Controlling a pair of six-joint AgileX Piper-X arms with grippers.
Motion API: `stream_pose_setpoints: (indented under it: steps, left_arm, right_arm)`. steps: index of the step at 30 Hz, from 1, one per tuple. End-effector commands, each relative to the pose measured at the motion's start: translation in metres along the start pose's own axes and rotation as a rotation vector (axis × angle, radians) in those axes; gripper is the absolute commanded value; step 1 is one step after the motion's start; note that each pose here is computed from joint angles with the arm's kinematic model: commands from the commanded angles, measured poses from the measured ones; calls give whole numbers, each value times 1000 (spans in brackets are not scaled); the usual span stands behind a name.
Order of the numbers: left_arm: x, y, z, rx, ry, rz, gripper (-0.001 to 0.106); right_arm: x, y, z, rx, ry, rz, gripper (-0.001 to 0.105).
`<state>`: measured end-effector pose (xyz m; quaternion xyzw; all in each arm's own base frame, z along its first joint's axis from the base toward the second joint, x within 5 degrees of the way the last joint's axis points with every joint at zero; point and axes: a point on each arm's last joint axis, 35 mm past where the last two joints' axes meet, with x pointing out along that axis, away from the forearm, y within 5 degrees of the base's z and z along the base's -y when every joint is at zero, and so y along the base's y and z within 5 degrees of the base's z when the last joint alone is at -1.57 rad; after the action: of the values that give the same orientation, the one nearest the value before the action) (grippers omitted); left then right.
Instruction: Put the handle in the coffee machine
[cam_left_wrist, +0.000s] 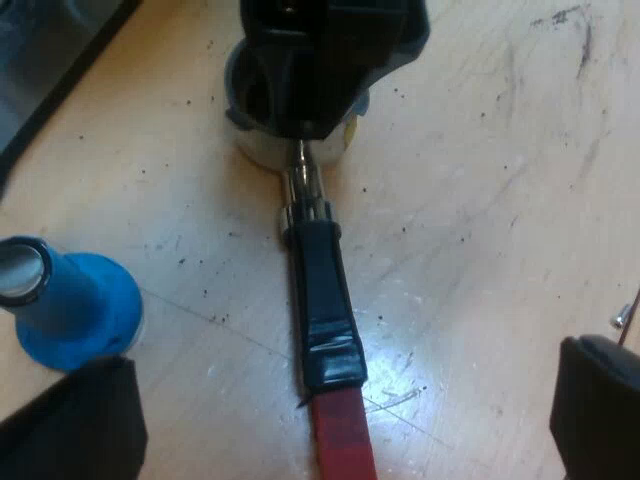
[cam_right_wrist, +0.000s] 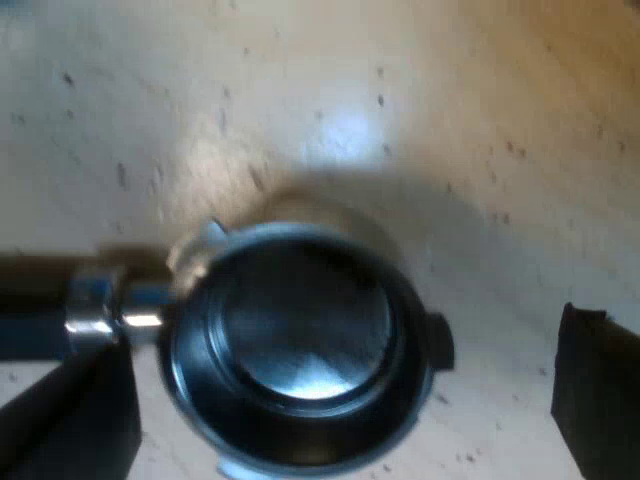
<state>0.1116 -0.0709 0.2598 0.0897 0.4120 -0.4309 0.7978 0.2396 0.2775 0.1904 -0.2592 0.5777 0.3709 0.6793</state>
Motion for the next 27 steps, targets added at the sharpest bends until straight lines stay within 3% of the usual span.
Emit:
stream_pose_setpoints:
  steps: [1,12,27]
  left_arm:
    - [-1,0,2,-2,-22,2,84]
    - [-1,0,3,10,-28,3,84]
    - [-1,0,3,24,-28,3,84]
  right_arm:
    - [-4,1,5,-25,-51,39,85]
    - [19,2,5,-18,3,75,85]
    - [29,1,4,-23,25,80,85]
